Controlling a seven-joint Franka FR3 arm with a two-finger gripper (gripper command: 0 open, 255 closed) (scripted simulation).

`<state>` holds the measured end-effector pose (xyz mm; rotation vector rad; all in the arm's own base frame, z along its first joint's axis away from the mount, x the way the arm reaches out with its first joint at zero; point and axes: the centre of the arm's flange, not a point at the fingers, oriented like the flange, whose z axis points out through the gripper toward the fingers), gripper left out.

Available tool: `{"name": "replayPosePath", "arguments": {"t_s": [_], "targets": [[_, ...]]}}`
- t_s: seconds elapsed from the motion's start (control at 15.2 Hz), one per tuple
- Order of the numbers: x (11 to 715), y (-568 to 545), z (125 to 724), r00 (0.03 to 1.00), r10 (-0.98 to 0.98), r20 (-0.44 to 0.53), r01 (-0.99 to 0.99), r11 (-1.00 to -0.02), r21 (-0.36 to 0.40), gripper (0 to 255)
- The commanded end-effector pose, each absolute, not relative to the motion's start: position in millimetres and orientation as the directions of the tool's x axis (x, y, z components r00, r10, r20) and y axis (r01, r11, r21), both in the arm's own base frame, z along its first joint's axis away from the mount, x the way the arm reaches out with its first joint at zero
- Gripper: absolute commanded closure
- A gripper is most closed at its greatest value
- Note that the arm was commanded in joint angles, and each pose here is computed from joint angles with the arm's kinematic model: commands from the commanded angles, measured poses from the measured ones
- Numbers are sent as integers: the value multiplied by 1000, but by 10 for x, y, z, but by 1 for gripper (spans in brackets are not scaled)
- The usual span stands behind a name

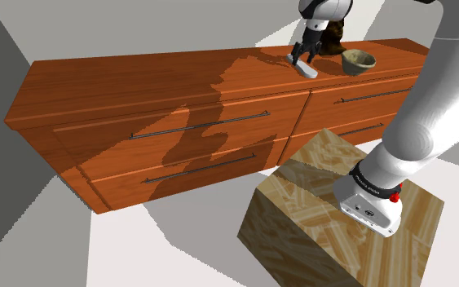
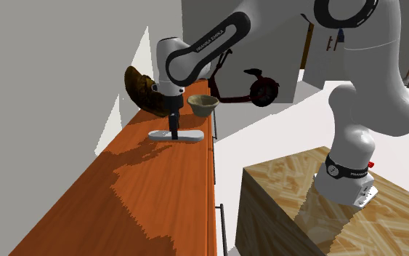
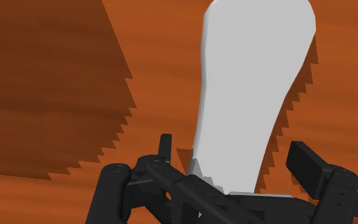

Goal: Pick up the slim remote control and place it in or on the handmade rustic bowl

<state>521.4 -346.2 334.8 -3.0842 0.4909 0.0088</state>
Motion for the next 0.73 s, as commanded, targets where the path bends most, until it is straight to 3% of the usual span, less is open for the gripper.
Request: {"name": "replayPosePath", "arguments": {"t_s": [0.0,0.26,0.33,0.66], "targets": [[5218,-3463,3335,951,-310,-8,-311,-950,-17,0],[5218,-3463,3335,951,-310,-8,-311,-950,-17,0],[5218,-3463,3335,951,-310,-8,-311,-950,-17,255],[5218,-3463,3335,951,-310,-8,-311,-950,-17,255]]}}
